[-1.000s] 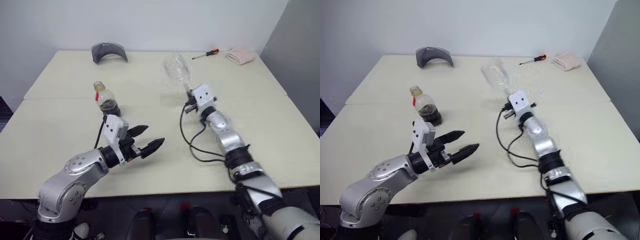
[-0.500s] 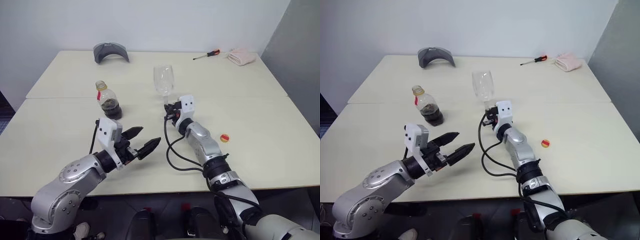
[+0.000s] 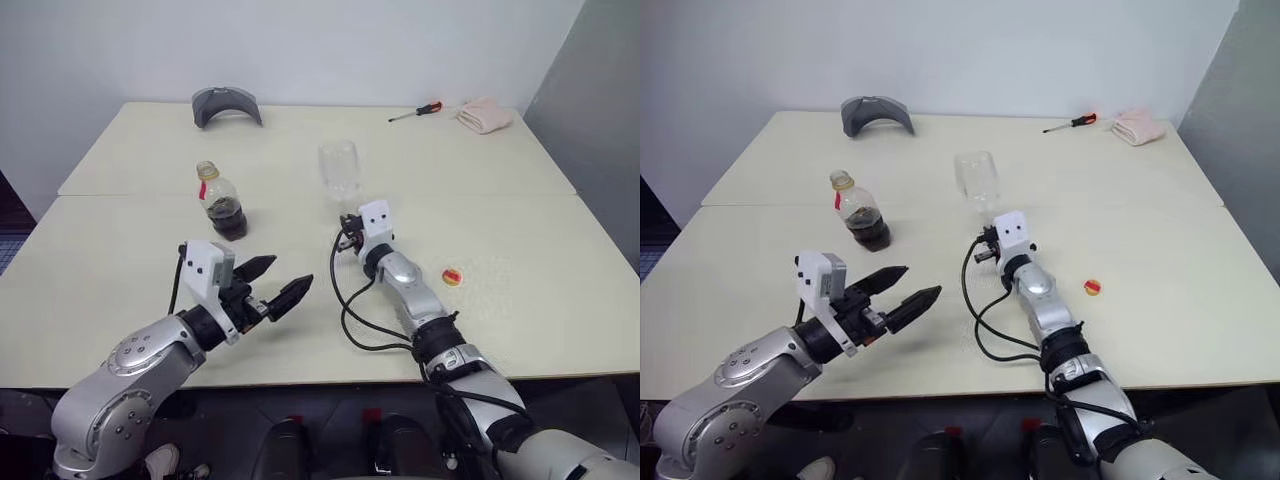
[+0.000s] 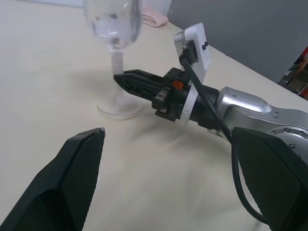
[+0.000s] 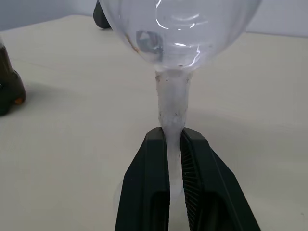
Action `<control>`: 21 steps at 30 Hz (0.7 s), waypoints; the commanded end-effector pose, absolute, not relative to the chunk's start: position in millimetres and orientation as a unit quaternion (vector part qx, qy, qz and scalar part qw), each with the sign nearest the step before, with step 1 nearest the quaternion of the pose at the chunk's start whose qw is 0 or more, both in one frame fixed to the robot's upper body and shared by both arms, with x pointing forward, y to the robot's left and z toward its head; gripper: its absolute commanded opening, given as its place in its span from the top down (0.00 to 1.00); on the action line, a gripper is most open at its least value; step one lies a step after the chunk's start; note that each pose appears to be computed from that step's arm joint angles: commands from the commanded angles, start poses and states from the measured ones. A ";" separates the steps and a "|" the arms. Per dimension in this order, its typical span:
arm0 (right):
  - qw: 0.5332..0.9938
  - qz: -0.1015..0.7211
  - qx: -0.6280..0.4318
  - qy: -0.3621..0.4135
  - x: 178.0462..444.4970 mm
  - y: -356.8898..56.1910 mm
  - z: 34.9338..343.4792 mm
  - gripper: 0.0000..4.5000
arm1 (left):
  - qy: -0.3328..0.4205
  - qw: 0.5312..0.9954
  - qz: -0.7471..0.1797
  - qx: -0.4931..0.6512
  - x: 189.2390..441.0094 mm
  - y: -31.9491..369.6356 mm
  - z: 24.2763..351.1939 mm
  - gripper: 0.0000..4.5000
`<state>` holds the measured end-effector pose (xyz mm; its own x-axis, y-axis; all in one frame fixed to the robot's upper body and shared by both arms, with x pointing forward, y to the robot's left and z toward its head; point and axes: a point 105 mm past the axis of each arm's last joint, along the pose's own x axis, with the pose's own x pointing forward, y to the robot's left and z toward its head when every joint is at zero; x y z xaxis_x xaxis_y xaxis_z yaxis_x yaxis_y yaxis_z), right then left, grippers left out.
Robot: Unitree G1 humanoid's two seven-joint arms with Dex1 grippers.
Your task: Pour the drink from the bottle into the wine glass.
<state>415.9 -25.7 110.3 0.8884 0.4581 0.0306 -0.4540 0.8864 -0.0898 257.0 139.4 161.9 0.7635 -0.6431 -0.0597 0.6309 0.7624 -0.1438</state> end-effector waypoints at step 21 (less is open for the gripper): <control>0.961 0.273 -0.036 -0.022 404.7 -18.1 123.5 0.97 | 0.028 0.935 -0.352 -0.046 254.9 137.1 174.6 0.00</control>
